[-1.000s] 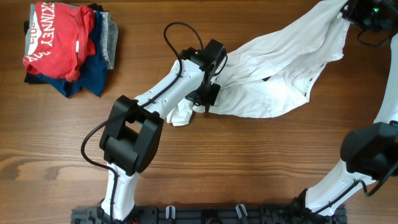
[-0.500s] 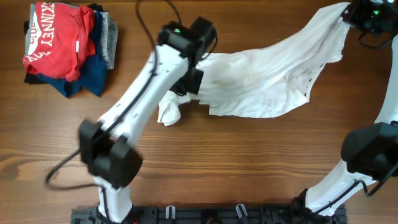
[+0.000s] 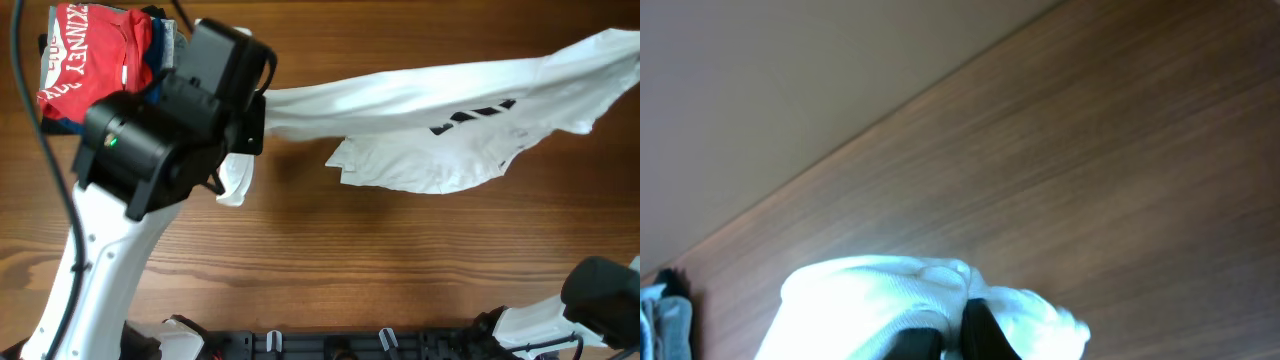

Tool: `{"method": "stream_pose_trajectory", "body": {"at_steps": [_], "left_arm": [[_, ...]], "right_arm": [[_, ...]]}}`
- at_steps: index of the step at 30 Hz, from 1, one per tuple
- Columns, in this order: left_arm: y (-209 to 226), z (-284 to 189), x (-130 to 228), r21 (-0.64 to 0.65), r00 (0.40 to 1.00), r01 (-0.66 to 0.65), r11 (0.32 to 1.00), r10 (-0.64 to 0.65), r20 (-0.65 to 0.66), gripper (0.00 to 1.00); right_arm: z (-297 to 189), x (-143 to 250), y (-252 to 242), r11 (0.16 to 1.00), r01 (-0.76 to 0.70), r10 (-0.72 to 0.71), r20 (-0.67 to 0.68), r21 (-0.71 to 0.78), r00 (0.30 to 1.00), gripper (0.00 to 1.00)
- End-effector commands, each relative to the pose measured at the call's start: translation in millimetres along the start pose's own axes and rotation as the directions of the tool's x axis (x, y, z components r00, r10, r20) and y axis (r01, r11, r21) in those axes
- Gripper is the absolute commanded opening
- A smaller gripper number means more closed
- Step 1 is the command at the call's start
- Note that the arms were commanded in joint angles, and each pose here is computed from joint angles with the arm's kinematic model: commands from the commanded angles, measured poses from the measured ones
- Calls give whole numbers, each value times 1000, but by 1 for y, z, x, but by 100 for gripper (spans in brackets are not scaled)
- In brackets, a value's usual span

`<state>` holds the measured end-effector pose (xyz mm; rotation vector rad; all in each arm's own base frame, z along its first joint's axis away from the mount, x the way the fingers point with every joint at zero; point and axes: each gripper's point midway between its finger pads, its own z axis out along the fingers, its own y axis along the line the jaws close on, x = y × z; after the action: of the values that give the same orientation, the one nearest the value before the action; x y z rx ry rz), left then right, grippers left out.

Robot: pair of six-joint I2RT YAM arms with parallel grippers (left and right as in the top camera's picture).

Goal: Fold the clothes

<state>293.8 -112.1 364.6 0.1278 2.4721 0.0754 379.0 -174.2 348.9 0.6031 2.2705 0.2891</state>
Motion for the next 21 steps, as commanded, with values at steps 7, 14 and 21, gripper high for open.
{"method": "stream_pose_trajectory", "body": {"at_steps": [7, 14, 21], "left_arm": [[-11, 47, 15, -66, 984, -54, 996, 42, -176, 4], [-12, 134, 46, -152, 886, -168, 974, 81, -457, 4], [9, 228, 69, -195, 787, -207, 959, 45, -615, 4]], "right_arm": [[4, 8, 0, 997, 80, -80, -37, -13, 996, 4], [51, 20, -23, 1000, 28, -30, -151, -12, 988, 4], [91, 34, -35, 1000, 10, -10, -240, 0, 971, 4]]}}
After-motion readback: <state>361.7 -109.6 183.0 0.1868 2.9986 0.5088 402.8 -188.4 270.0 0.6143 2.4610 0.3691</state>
